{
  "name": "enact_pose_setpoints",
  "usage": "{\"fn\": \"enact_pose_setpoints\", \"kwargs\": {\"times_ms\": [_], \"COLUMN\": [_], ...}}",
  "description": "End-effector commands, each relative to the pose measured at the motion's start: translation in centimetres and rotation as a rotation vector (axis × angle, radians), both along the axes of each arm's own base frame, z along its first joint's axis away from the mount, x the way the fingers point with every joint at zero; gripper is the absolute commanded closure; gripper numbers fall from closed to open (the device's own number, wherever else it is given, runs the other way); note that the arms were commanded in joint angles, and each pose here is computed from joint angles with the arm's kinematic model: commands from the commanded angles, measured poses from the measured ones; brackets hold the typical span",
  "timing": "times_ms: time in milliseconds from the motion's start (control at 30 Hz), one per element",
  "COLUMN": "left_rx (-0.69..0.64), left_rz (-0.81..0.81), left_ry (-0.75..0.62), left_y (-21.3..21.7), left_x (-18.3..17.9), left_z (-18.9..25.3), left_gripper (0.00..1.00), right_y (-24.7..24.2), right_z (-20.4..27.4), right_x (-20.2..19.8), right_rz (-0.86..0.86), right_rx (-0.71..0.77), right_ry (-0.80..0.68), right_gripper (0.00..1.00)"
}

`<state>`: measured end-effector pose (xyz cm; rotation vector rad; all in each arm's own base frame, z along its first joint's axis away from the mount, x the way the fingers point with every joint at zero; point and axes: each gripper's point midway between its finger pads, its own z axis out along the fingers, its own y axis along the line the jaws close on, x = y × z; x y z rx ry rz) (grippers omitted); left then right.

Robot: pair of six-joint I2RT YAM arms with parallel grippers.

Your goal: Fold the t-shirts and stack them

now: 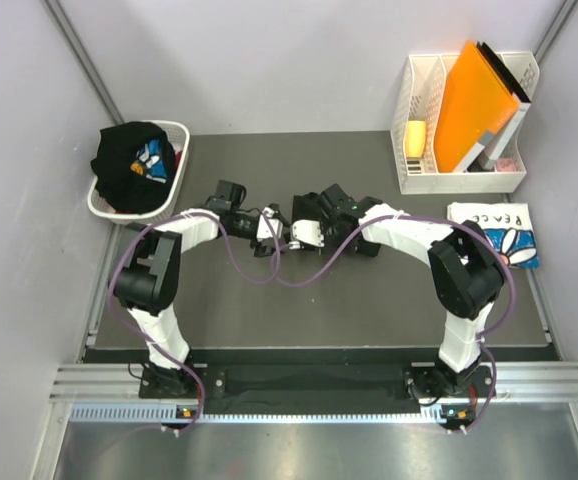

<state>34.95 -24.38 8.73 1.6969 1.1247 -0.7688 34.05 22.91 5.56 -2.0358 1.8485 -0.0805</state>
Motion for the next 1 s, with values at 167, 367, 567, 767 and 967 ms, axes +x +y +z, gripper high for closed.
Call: {"fn": "enact_pose_setpoints", "kwargs": {"times_ms": [167, 367, 567, 767, 967], "left_rx": [-0.016, -0.031, -0.046, -0.052, -0.058], "left_rz": [-0.043, -0.024, -0.029, -0.035, -0.036], "left_ry": [-0.049, -0.055, -0.067, -0.051, -0.032], "left_y": [-2.2, -3.5, -5.2, -5.9, -6.5], "left_x": [1.8, 2.6, 2.6, 2.3, 2.0], "left_z": [0.0, -0.5, -0.7, -0.4, -0.1], "left_gripper": [0.24, 0.24, 0.24, 0.24, 0.22], "right_y": [1.1, 1.2, 1.4, 1.6, 2.3], "right_z": [3.1, 3.4, 3.7, 3.7, 4.4], "right_x": [1.8, 1.9, 2.0, 2.2, 2.8], "right_rz": [-0.024, -0.027, -0.032, -0.04, -0.05], "right_rx": [0.079, 0.087, 0.096, 0.104, 0.131], "right_ry": [-0.075, -0.078, -0.079, -0.08, -0.092], "right_gripper": [1.0, 1.0, 1.0, 1.0, 1.0]}}
